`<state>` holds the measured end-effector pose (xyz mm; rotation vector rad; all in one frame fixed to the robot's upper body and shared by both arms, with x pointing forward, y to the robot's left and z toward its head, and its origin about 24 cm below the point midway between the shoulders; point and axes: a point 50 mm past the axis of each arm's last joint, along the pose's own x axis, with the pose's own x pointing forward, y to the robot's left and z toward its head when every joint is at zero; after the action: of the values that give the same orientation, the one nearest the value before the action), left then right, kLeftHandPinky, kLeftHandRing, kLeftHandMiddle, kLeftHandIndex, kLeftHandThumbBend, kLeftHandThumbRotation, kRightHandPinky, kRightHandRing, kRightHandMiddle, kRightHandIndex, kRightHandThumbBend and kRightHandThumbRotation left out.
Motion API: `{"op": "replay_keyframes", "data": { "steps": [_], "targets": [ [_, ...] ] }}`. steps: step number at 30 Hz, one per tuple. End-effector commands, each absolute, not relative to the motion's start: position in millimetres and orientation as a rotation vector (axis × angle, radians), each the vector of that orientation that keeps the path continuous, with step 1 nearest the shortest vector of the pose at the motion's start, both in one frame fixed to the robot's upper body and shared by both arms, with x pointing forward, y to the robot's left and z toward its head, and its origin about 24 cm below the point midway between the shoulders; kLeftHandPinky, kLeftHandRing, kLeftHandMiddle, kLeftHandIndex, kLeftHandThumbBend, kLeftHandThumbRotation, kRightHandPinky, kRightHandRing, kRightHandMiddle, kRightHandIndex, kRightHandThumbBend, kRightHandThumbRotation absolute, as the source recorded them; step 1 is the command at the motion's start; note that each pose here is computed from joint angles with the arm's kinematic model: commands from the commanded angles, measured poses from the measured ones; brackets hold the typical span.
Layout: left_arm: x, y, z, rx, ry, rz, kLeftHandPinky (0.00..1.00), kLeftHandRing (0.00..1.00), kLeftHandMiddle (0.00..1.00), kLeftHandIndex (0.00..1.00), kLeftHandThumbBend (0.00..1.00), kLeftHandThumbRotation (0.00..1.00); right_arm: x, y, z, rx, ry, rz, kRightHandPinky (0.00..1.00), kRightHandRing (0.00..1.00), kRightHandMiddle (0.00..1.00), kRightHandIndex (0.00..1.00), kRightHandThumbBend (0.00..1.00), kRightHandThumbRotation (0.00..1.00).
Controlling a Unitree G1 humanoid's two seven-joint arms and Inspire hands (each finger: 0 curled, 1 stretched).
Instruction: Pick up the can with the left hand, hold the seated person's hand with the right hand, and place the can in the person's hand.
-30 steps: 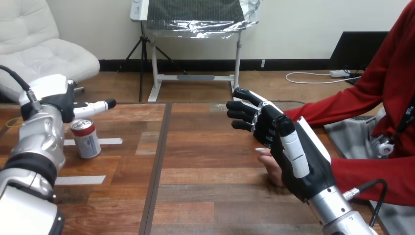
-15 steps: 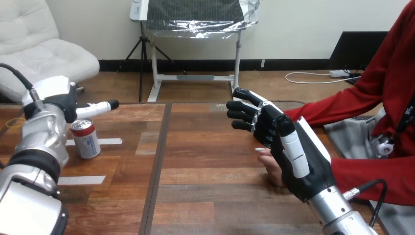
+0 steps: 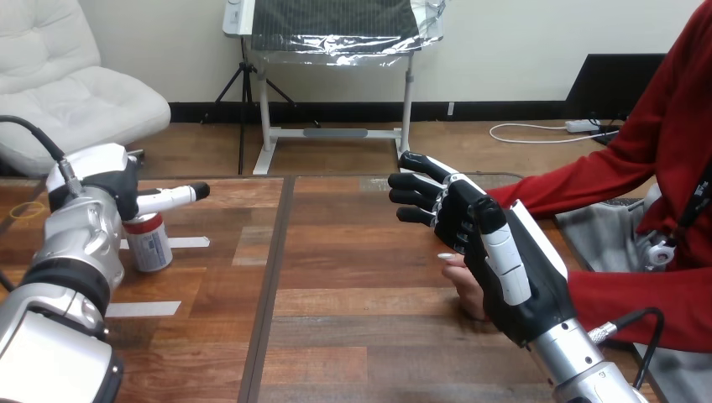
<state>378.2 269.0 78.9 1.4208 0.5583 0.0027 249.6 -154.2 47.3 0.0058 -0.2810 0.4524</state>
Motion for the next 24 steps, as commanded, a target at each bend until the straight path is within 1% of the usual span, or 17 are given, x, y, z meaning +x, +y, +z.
{"op": "replay_keyframes", "data": {
  "steps": [1,2,4,5,11,18,24],
  "targets": [
    [390.1,261.2,101.2,1.405,0.487,0.032,0.90,0.93,0.95,0.93,0.78,0.98,260.5,-150.7,67.3,0.008,-0.379,0.456,0.82,0.84,0.83,0.87,0.77,1.00],
    [390.0,261.2,101.0,1.401,0.487,0.033,0.87,0.92,0.94,0.92,0.79,0.97,260.4,-150.8,67.4,0.008,-0.379,0.456,0.82,0.83,0.83,0.86,0.76,1.00],
    [389.7,261.1,100.0,1.390,0.483,0.035,0.86,0.92,0.94,0.92,0.79,0.97,260.5,-150.9,67.4,0.009,-0.379,0.457,0.82,0.83,0.83,0.86,0.76,1.00],
    [389.6,261.1,99.8,1.388,0.482,0.036,0.81,0.89,0.91,0.91,0.80,0.98,260.5,-150.9,67.5,0.009,-0.379,0.457,0.82,0.83,0.83,0.86,0.76,1.00],
    [389.5,260.1,98.6,1.383,0.485,0.033,0.70,0.83,0.85,0.89,0.83,0.99,260.4,-150.9,67.6,0.007,-0.379,0.452,0.82,0.83,0.83,0.86,0.77,1.00],
    [389.1,259.6,97.3,1.381,0.491,0.028,0.68,0.83,0.85,0.88,0.83,1.00,260.4,-150.7,68.0,0.009,-0.380,0.454,0.82,0.83,0.83,0.86,0.78,1.00],
    [389.2,258.8,96.9,1.380,0.499,0.018,0.72,0.85,0.86,0.88,0.83,1.00,260.3,-150.4,68.4,0.008,-0.383,0.459,0.82,0.84,0.83,0.86,0.77,1.00]
  ]
}}
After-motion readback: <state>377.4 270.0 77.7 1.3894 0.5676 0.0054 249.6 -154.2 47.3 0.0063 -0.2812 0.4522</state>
